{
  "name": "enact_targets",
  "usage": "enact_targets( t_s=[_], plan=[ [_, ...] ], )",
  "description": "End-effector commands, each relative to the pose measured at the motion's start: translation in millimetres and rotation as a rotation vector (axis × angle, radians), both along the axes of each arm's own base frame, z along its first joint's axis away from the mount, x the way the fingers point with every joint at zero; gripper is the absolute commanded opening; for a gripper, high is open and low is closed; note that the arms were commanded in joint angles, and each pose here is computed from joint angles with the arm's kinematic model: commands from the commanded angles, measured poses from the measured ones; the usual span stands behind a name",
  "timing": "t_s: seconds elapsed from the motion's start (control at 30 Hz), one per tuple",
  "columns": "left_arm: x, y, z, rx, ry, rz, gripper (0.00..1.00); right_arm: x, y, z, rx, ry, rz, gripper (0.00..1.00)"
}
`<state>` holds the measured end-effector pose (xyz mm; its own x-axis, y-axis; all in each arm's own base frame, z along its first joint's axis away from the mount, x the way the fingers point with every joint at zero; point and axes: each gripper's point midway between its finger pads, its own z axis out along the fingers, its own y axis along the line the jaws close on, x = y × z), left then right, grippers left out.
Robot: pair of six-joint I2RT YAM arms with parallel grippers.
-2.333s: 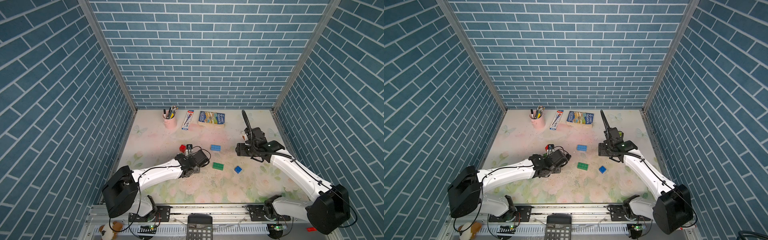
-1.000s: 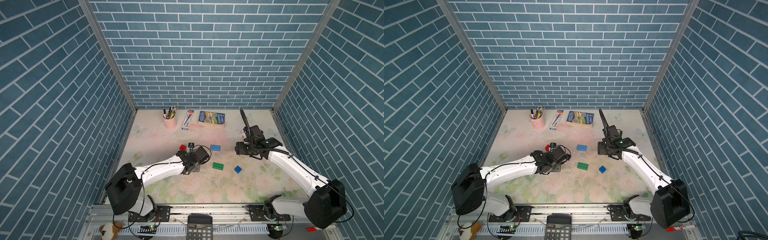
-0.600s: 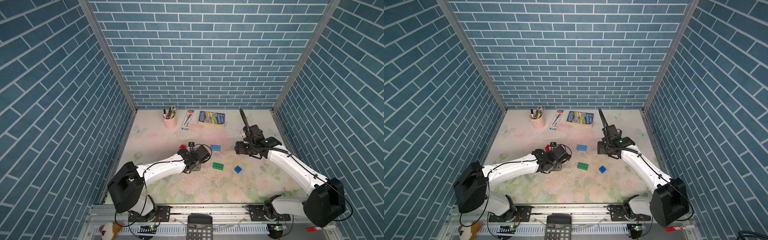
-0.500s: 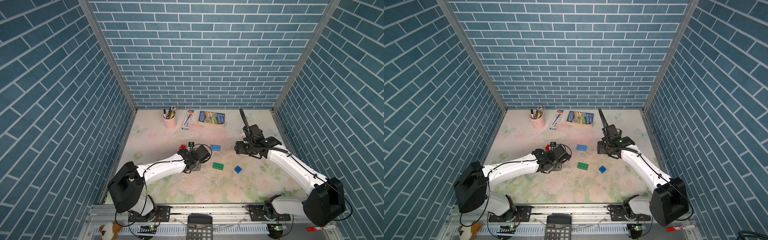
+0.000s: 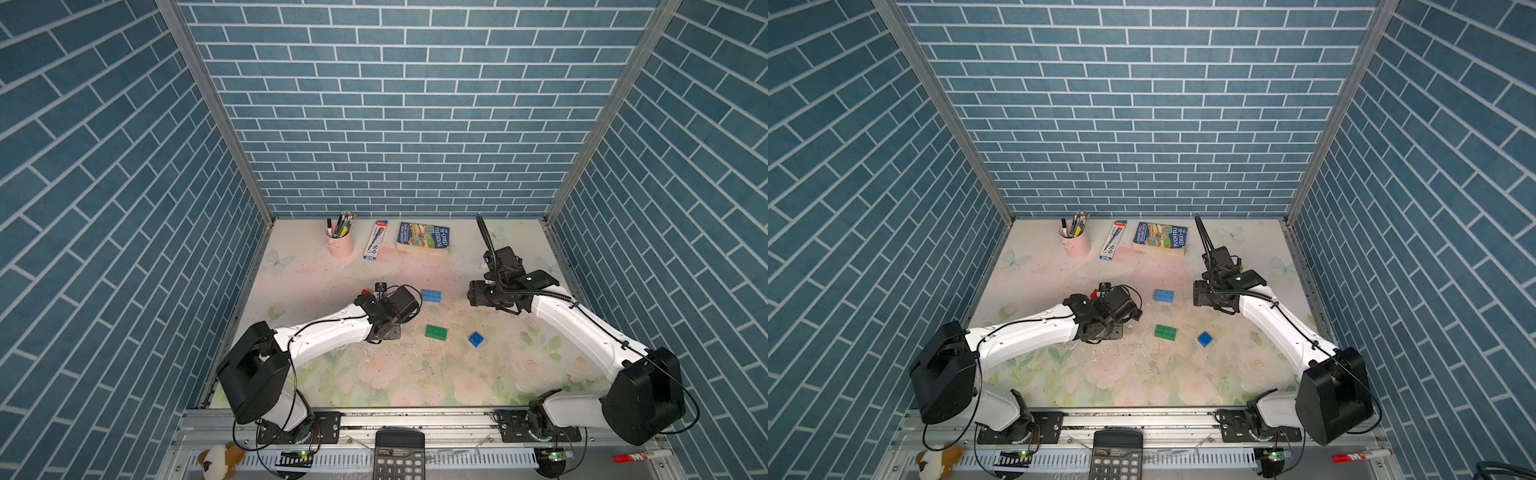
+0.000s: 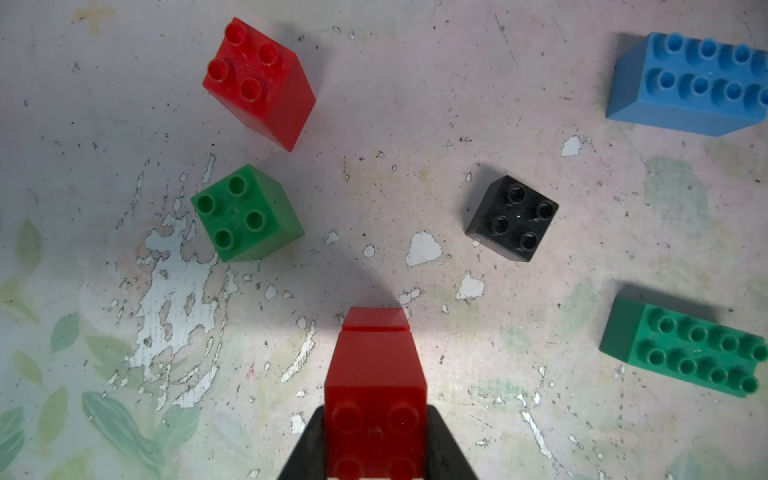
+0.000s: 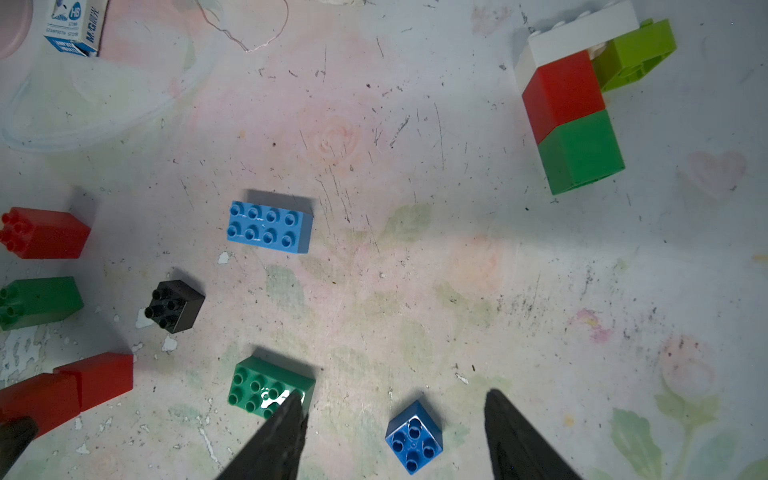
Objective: Assemble the letter r with lego
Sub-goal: Assemble the lego brick with the lego brick.
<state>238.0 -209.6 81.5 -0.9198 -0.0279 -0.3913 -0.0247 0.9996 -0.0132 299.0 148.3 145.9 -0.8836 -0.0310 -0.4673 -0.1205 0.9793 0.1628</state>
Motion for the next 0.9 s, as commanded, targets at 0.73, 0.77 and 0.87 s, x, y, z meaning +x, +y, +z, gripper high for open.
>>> enact_targets(
  t_s=[0.73,0.77,0.87],
  plan=[
    [-13,21,-36,0.137,0.177,0.042,0.07,15,-1,10,-0.015,-0.009,0.004,0.7],
    [-14,19,-39,0.137,0.187,0.041,0.06,15,-1,9,-0.014,-0.007,0.005,0.7],
    [-16,17,-46,0.125,0.201,0.041,0.05,17,-1,8,-0.014,-0.004,0.006,0.69]
  ],
)
